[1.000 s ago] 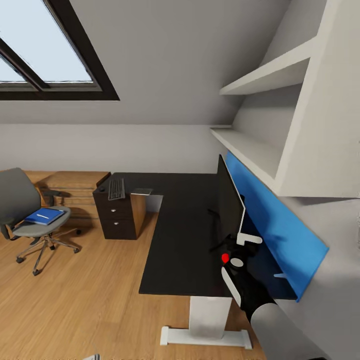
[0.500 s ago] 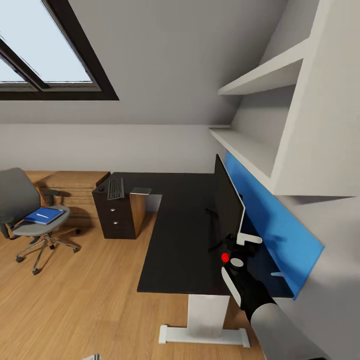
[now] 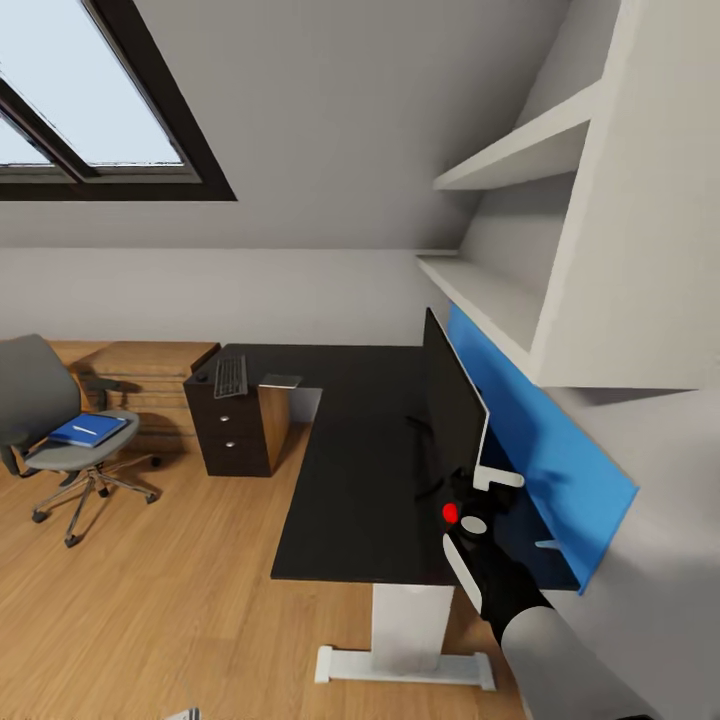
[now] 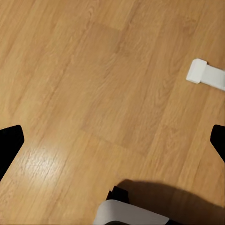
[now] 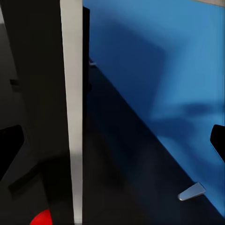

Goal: In the bedroom, organize the workspace by keeping the computer under the desk, ensuring the monitor is on the desk, placing the keyboard on the desk next to the monitor, placing the mouse on the desk next to the keyboard, moving the folder from the swivel chair onto the desk next to the mouse, stacking the notebook on top of the folder with the pen on top of the notebook, and positioning the swivel chair next to the desk.

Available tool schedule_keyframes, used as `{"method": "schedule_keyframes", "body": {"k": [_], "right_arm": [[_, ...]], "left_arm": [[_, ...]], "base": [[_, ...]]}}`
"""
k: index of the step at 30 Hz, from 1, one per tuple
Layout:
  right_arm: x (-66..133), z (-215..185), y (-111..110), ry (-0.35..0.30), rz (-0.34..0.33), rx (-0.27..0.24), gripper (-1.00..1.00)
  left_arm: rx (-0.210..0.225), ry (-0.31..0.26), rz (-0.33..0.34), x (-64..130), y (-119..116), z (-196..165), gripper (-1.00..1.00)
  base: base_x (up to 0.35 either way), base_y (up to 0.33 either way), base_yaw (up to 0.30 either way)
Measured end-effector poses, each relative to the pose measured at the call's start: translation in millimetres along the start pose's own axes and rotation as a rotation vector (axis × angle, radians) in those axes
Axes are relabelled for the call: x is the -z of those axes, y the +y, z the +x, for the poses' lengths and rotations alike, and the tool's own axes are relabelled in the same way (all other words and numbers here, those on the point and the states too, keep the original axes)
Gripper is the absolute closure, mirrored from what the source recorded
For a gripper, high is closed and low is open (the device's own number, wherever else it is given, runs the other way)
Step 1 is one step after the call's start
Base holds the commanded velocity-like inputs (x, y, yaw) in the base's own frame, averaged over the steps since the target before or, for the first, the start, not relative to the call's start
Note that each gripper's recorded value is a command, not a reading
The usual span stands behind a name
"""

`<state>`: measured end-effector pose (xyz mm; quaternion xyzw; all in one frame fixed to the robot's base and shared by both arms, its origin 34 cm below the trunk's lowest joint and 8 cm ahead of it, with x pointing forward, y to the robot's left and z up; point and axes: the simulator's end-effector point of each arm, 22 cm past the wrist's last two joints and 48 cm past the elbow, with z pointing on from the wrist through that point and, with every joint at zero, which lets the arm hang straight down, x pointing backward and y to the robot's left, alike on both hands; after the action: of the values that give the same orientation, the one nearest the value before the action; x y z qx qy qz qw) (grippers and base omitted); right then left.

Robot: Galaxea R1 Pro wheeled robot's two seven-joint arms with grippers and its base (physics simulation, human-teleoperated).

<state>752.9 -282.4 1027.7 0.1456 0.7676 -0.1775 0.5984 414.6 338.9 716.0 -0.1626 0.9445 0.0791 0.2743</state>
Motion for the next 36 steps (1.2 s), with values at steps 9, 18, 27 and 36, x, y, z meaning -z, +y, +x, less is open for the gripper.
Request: {"method": "schedule_keyframes", "body": {"k": [9, 18, 27, 36], "right_arm": [[0.0, 0.1, 0.1, 0.000, 0.000, 0.000, -1.00], [-0.4, -3.1, 0.2, -0.016, 0.000, -0.011, -1.00], [0.1, -2.3, 0.9, -0.016, -0.002, -0.010, -1.00], [0.8, -3.6, 3.6, -0.021, -0.010, -0.017, -1.00]], "left_arm": [[0.000, -0.001, -0.001, -0.2, 0.7, -0.4, -1.00], [0.001, 0.002, -0.001, -0.4, 0.3, 0.1, -1.00], [0.003, 0.002, -0.002, -0.5, 0.9, 0.0, -1.00], [0.003, 0.005, -0.003, -0.6, 1.5, 0.7, -1.00]], "base": [[-0.037, -0.006, 0.000], [-0.279, 0.000, 0.000], [-0.333, 0.000, 0.000], [-0.334, 0.000, 0.000]]}}
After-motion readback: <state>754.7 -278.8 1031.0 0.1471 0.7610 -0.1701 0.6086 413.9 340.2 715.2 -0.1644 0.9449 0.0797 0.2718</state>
